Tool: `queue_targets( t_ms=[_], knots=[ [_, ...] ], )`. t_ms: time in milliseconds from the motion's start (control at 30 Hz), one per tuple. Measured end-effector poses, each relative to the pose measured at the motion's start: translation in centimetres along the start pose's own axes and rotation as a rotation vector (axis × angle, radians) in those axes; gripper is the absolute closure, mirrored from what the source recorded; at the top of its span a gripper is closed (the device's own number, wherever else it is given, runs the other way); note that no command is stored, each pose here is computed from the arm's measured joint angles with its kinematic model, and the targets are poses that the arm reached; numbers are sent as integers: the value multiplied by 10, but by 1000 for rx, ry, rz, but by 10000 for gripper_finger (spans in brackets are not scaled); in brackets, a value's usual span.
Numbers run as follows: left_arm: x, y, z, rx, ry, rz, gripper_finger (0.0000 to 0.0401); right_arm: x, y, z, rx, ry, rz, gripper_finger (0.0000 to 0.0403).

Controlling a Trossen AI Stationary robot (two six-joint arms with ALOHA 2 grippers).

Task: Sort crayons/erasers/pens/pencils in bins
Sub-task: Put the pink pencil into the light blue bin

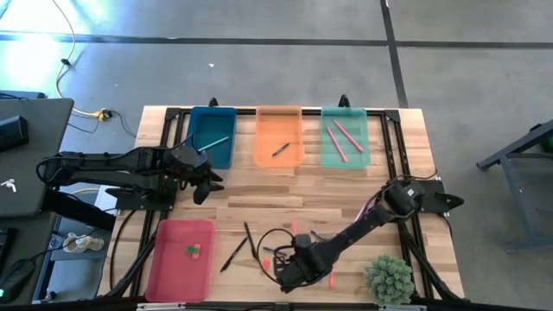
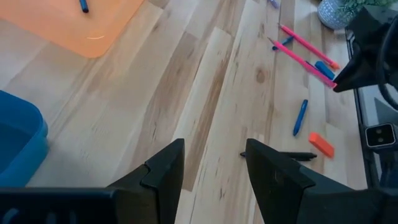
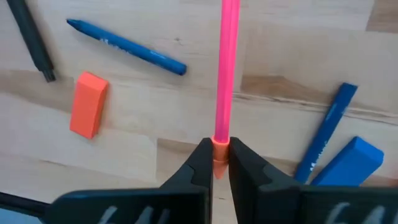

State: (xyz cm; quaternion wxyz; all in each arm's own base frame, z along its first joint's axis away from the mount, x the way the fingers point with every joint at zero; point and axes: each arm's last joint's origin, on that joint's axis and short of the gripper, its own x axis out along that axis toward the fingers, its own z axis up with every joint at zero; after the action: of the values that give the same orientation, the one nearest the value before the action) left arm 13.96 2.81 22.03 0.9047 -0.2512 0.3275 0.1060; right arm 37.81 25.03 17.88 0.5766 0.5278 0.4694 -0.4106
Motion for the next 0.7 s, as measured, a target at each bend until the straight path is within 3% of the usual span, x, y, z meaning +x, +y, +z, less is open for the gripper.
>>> queue_targets(
  t_ms=[133,400,700],
  knots=[
    [0,0,0,15,0,0,243,-8,1,3,-1,-12,20,391],
    [0,0,0,15,1,-2,243,-32,-3,16,32,-176,64,391],
    [0,-1,-1,16,21,-50,243,-67,-17,41,64,-313,-15,391]
  ],
)
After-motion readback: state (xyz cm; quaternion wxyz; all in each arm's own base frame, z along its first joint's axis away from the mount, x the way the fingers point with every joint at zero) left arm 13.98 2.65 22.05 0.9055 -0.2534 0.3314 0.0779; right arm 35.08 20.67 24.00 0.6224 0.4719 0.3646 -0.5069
